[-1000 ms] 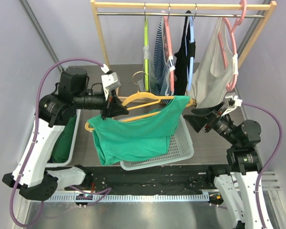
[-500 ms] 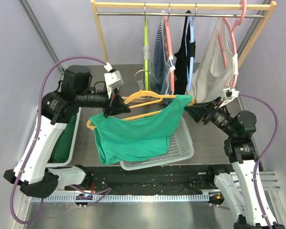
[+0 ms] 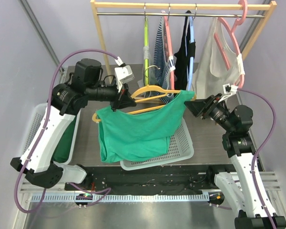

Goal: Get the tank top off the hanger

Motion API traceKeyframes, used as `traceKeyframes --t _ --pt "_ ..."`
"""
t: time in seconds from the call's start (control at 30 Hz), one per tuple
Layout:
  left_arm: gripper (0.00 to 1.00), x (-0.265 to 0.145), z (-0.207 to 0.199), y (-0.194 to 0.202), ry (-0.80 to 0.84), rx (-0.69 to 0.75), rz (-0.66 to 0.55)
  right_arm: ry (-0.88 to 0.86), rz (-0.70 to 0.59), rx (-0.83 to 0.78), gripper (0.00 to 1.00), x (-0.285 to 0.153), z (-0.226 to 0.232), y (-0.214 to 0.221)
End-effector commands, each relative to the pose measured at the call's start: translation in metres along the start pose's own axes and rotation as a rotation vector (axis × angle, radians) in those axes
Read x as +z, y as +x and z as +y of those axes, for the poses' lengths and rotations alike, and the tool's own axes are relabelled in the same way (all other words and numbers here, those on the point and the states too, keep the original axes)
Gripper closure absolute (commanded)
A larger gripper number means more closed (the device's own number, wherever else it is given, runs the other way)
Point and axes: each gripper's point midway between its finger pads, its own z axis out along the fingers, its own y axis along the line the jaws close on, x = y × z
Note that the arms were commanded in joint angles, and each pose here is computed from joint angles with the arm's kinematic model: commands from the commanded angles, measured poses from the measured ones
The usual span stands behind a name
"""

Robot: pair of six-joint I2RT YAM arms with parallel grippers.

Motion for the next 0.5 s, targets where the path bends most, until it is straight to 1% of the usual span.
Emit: traceKeyframes --t 0.0,0.17,0.3,0.4,0.47 --pt "1.0 0.011 0.011 -0.028 -0.026 0.112 -0.071 -0.188 -0.013 -0.044 0.38 -0.006 0.05 -0.012" --pt "1.0 0.024 0.008 -0.027 -0.02 0.135 -0.043 -0.206 -0.014 -0.025 0.38 -0.006 0.054 -0.011" --pt "1.0 0.032 0.01 -0.033 -0.043 0.16 -0.037 -0.204 0.011 -0.01 0.38 -0.009 0.054 0.0" --pt "1.0 0.033 0.012 -0.04 -0.051 0.167 -0.052 -0.202 0.032 -0.003 0.33 -0.018 0.052 0.016" --pt "1.0 0.035 0.011 -0.04 -0.048 0.168 -0.05 -0.201 0.03 -0.004 0.32 -0.023 0.051 0.021"
